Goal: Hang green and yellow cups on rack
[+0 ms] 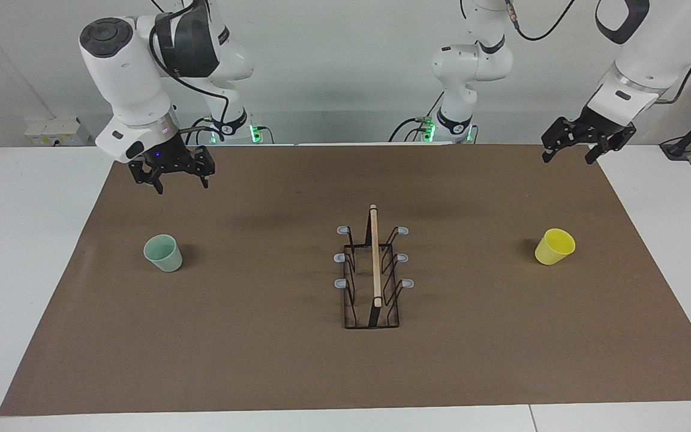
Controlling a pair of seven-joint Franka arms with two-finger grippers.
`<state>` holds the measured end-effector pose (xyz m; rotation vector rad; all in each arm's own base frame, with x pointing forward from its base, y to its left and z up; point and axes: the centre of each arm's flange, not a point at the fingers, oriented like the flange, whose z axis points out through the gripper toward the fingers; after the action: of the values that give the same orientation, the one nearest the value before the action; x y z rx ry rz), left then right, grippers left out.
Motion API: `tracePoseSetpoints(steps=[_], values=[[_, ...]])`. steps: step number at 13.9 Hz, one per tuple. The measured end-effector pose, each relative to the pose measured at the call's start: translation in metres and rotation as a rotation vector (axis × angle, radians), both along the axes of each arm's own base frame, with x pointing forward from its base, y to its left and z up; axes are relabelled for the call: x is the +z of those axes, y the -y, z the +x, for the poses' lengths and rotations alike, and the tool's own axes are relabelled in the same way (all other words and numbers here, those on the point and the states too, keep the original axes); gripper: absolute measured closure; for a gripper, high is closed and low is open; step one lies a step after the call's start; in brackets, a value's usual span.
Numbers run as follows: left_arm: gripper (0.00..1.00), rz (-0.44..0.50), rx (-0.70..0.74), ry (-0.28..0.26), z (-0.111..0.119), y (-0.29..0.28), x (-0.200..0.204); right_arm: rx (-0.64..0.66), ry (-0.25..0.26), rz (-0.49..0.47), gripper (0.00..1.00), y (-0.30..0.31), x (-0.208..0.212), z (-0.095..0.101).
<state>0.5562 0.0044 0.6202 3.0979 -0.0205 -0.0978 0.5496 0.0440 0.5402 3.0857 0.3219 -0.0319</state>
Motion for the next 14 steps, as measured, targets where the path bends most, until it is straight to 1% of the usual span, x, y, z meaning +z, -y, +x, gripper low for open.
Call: tracePoseSetpoints(steps=[1,4,6,9,12,14], values=[[0.00,0.003,0.062,-0.010,0.003,-0.007,-0.006,0.045,0.000,-0.021,0.00,0.002,-0.006,0.003],[0.00,0.013,0.245,-0.032,0.014,-0.023,-0.023,0.200,-0.031,-0.123,0.00,-0.004,-0.033,0.013],[0.00,0.003,0.376,-0.060,0.022,-0.031,-0.038,0.317,-0.069,-0.183,0.00,-0.021,-0.061,0.022],[0.00,-0.040,0.550,-0.100,0.037,-0.055,-0.063,0.474,-0.115,-0.259,0.00,-0.033,-0.099,0.035],[0.00,-0.080,0.713,-0.142,0.051,-0.079,-0.084,0.663,-0.175,-0.333,0.00,-0.034,-0.119,0.041],[0.00,-0.105,0.802,-0.166,0.057,-0.093,-0.095,0.750,-0.214,-0.413,0.00,-0.037,-0.132,0.043]])
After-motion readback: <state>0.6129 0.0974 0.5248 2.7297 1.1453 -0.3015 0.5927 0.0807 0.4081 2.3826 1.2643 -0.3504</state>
